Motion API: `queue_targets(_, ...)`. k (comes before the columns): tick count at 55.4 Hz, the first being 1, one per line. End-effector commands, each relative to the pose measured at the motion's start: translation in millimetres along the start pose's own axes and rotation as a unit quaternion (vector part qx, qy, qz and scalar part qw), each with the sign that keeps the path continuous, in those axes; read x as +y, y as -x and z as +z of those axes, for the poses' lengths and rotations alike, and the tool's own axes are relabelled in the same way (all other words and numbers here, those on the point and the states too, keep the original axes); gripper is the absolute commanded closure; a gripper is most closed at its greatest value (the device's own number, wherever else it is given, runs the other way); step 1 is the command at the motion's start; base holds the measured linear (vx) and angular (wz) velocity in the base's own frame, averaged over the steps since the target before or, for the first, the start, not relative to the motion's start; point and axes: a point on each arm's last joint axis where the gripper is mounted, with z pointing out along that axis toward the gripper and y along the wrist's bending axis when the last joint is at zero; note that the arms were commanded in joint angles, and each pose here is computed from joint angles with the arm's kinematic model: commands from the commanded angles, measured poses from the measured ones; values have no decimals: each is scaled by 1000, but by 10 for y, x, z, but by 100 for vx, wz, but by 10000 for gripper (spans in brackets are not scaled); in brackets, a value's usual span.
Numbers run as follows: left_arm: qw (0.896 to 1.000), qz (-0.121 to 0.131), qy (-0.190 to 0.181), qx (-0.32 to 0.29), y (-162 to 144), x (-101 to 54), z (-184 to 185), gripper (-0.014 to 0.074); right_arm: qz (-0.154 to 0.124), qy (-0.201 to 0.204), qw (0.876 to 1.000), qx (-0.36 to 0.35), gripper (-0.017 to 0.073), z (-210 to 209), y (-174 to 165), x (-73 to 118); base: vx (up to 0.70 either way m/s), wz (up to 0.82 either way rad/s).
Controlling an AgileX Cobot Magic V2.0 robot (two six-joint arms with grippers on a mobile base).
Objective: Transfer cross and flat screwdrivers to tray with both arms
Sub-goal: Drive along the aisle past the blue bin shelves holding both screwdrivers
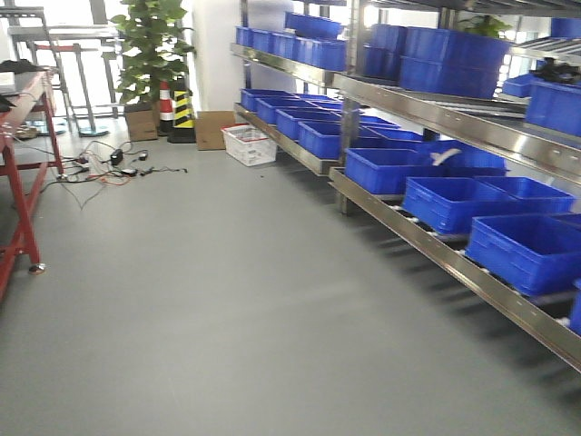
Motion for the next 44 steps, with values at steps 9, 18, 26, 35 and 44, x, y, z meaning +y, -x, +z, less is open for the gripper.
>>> queue_targets(9, 998, -4, -7, -54, 155, -21, -25, 596, 2, -9, 999, -54, 567, -22, 160, -14, 58, 25)
queue_targets(18, 998, -4, -7, -54, 155, -21, -25, 596, 2, -9, 999, -54, 567, -22, 160, -14, 59, 22)
queue_targets(26, 998, -4, -7, -54, 155, -21, -25, 596, 2, -9, 999, -54, 567, -22, 160, -14, 60, 14)
queue_targets(35, 998, -4, -7, -54, 155, -21, -25, 596, 2, -9, 999, -54, 567, -22, 160, -14, 60, 2)
queue_targets(44, 998, -4, -7, -54, 155, -21, -25, 596, 2, -9, 999, -54, 567, -22, 160, -14, 61, -10)
